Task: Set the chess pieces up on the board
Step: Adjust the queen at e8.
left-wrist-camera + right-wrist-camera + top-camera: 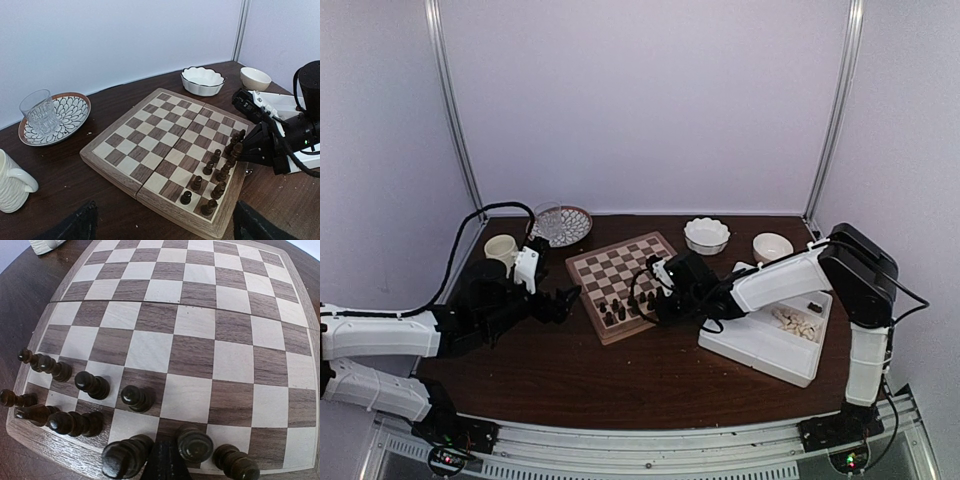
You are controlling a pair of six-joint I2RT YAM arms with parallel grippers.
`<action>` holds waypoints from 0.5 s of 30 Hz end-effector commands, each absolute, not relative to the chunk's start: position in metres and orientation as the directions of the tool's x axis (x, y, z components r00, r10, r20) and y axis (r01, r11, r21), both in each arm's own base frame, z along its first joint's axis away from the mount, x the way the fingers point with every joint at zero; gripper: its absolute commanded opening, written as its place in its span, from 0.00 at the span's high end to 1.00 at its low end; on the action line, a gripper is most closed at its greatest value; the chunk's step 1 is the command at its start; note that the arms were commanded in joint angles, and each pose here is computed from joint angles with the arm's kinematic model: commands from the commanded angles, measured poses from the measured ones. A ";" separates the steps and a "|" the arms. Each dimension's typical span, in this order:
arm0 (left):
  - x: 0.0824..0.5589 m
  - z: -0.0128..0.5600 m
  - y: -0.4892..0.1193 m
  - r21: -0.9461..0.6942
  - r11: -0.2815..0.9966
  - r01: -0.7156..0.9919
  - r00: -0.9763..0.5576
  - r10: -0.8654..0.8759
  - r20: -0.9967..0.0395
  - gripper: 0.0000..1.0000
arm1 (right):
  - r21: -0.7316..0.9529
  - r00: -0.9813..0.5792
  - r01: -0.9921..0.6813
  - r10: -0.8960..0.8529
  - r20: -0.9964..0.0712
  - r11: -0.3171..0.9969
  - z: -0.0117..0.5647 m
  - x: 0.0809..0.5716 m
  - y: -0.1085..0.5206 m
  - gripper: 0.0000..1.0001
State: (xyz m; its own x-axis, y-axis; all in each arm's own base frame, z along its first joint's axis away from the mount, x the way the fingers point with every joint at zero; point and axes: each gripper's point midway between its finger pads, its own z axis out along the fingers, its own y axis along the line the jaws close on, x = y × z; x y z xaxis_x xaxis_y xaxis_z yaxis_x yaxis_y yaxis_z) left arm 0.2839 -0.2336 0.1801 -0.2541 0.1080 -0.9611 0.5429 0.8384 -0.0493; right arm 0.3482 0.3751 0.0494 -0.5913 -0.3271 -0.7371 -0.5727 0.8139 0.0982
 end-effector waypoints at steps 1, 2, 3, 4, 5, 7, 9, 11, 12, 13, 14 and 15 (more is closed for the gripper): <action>0.286 0.197 -0.238 -0.057 0.831 0.554 -0.223 0.081 -0.971 0.06 | 0.096 -0.619 -0.559 -0.338 -0.709 0.824 0.035 0.349 0.371 1.00; 0.286 0.197 -0.238 -0.057 0.830 0.555 -0.222 0.082 -0.971 0.06 | 0.108 -0.621 -0.569 -0.340 -0.707 0.815 0.035 0.347 0.374 1.00; 0.285 0.197 -0.238 -0.058 0.830 0.554 -0.222 0.081 -0.972 0.06 | 0.114 -0.622 -0.573 -0.340 -0.705 0.812 0.035 0.346 0.375 1.00; 0.286 0.197 -0.238 -0.058 0.830 0.554 -0.222 0.080 -0.972 0.06 | 0.115 -0.622 -0.574 -0.340 -0.705 0.810 0.035 0.346 0.375 1.00; 0.286 0.198 -0.239 -0.058 0.830 0.555 -0.222 0.081 -0.972 0.06 | 0.116 -0.622 -0.575 -0.340 -0.705 0.810 0.035 0.346 0.375 1.00; 0.286 0.197 -0.239 -0.058 0.830 0.554 -0.222 0.080 -0.972 0.06 | 0.118 -0.622 -0.577 -0.340 -0.705 0.808 0.035 0.346 0.376 1.00; 0.286 0.197 -0.239 -0.057 0.830 0.555 -0.223 0.081 -0.972 0.06 | 0.124 -0.621 -0.581 -0.340 -0.706 0.804 0.035 0.345 0.377 1.00; 0.286 0.197 -0.239 -0.057 0.831 0.554 -0.224 0.082 -0.971 0.06 | 0.132 -0.621 -0.586 -0.339 -0.706 0.799 0.036 0.344 0.379 1.00; 0.286 0.197 -0.239 -0.057 0.830 0.555 -0.224 0.083 -0.971 0.06 | 0.133 -0.621 -0.587 -0.338 -0.707 0.799 0.036 0.344 0.379 1.00; 0.286 0.197 -0.239 -0.056 0.831 0.554 -0.223 0.083 -0.971 0.06 | 0.135 -0.622 -0.587 -0.338 -0.707 0.798 0.036 0.344 0.379 1.00; 0.286 0.197 -0.238 -0.056 0.831 0.553 -0.223 0.083 -0.971 0.06 | 0.136 -0.622 -0.589 -0.340 -0.705 0.796 0.036 0.343 0.380 1.00; 0.286 0.196 -0.239 -0.056 0.830 0.555 -0.224 0.084 -0.971 0.06 | 0.136 -0.622 -0.589 -0.340 -0.705 0.796 0.036 0.344 0.380 1.00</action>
